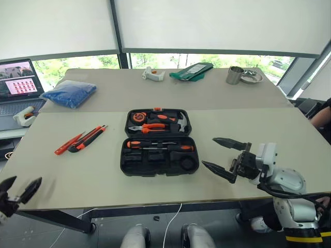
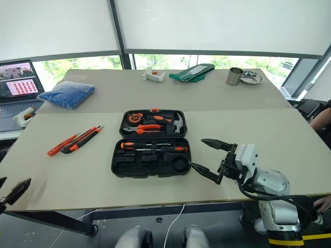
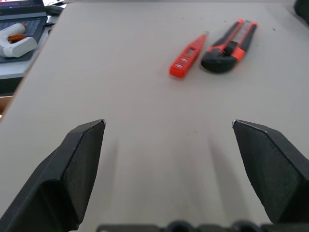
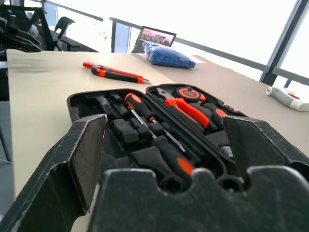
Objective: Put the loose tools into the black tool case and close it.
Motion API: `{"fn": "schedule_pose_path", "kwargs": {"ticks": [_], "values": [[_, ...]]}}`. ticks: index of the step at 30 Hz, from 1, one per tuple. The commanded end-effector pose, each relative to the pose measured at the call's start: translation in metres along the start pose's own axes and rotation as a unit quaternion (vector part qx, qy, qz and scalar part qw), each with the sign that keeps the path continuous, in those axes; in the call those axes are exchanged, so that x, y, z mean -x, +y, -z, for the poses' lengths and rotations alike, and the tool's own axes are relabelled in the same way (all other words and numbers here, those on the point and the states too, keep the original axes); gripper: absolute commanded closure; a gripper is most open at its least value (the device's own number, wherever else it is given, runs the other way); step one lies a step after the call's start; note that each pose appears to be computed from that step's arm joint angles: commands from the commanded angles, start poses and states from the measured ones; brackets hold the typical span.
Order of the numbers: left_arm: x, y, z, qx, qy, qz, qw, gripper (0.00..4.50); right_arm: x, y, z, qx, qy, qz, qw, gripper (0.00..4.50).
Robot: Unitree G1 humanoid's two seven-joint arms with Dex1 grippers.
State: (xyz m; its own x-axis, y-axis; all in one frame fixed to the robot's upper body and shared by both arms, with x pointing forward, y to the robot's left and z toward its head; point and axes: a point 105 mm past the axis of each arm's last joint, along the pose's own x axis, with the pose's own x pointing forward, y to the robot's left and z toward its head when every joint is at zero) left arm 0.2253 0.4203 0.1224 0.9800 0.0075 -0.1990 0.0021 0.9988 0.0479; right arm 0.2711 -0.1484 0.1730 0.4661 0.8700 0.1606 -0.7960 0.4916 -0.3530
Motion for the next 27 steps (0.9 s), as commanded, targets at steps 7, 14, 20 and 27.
{"fn": "schedule_pose_path", "kwargs": {"ticks": [7,14,20,27], "values": [[-0.059,0.007,0.003,-0.041,0.072,0.036,0.996,0.0,-0.012,-0.006,-0.026,0.042,-0.031,-0.001,0.999,0.03],[-0.09,-0.015,0.001,-0.044,0.067,0.087,0.993,0.0,-0.012,-0.005,-0.031,0.046,-0.03,0.004,0.998,0.03],[-0.111,-0.038,0.008,-0.042,0.085,0.121,0.988,0.0,-0.008,-0.004,-0.032,0.047,-0.018,0.004,0.999,0.03],[-0.124,-0.057,0.008,-0.035,0.087,0.156,0.983,2.19,-0.008,0.006,-0.033,0.056,-0.01,-0.024,0.998,0.0]]}}
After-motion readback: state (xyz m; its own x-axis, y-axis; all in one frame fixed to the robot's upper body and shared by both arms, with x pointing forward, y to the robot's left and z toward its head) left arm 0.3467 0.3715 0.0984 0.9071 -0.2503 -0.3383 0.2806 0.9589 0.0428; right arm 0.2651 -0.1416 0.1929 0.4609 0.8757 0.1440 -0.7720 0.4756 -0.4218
